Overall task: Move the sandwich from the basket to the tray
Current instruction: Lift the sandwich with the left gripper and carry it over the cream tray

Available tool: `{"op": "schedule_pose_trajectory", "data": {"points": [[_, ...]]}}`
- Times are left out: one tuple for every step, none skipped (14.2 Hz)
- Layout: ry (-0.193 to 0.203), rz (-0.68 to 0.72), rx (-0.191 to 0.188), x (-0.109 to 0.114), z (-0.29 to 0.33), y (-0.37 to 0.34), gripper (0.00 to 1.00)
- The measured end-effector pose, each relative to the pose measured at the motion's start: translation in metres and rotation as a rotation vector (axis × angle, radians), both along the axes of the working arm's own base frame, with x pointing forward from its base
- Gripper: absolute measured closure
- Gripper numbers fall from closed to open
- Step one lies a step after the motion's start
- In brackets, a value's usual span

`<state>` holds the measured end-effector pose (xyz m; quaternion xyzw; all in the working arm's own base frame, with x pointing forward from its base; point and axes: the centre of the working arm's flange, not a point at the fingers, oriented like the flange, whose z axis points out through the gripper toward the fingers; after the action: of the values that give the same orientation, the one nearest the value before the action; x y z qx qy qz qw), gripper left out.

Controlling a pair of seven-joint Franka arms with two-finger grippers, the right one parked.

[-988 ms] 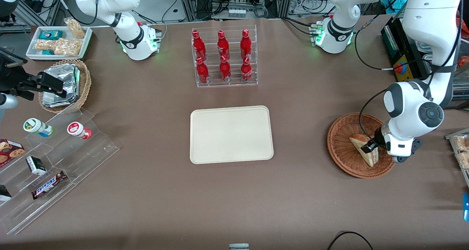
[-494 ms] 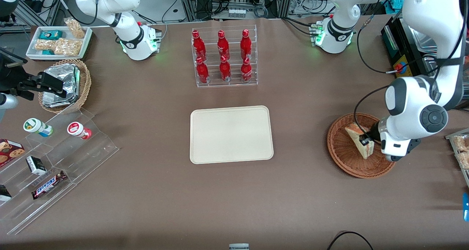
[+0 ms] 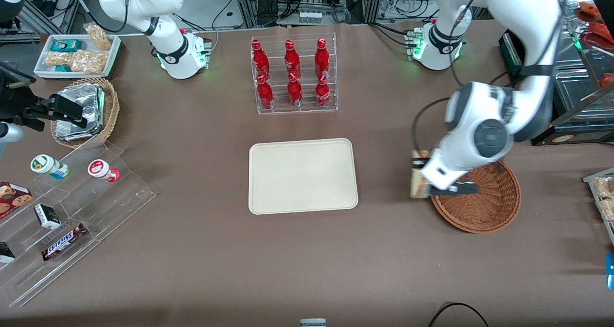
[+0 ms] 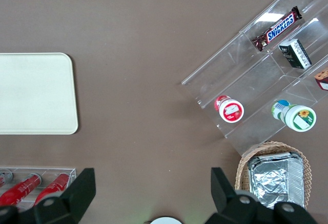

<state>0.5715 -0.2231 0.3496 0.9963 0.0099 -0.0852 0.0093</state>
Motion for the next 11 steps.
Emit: {"op": "schedule_pose_trajectory", "data": {"points": [[-0.019, 0.012, -0.01, -0.006, -0.007, -0.03, 0.86], [-0.039, 0.029, -0.016, -0.013, -0.015, -0.06, 0.86], [-0.052, 0.05, -0.018, -0.021, -0.022, -0.092, 0.86], [-0.057, 0.073, -0.017, -0.029, -0.028, -0.124, 0.86], [-0.059, 0.096, -0.016, -0.037, -0.034, -0.156, 0.86], [-0.06, 0.118, -0.014, -0.046, -0.041, -0.187, 0.86], [-0.061, 0.138, -0.015, -0.052, -0.048, -0.214, 0.86], [-0.068, 0.156, -0.022, -0.057, -0.055, -0.237, 0.86], [-0.084, 0.169, -0.039, -0.06, -0.063, -0.258, 0.86], [-0.099, 0.179, -0.057, -0.064, -0.071, -0.275, 0.86], [-0.11, 0.182, -0.071, -0.069, -0.081, -0.29, 0.86]]}}
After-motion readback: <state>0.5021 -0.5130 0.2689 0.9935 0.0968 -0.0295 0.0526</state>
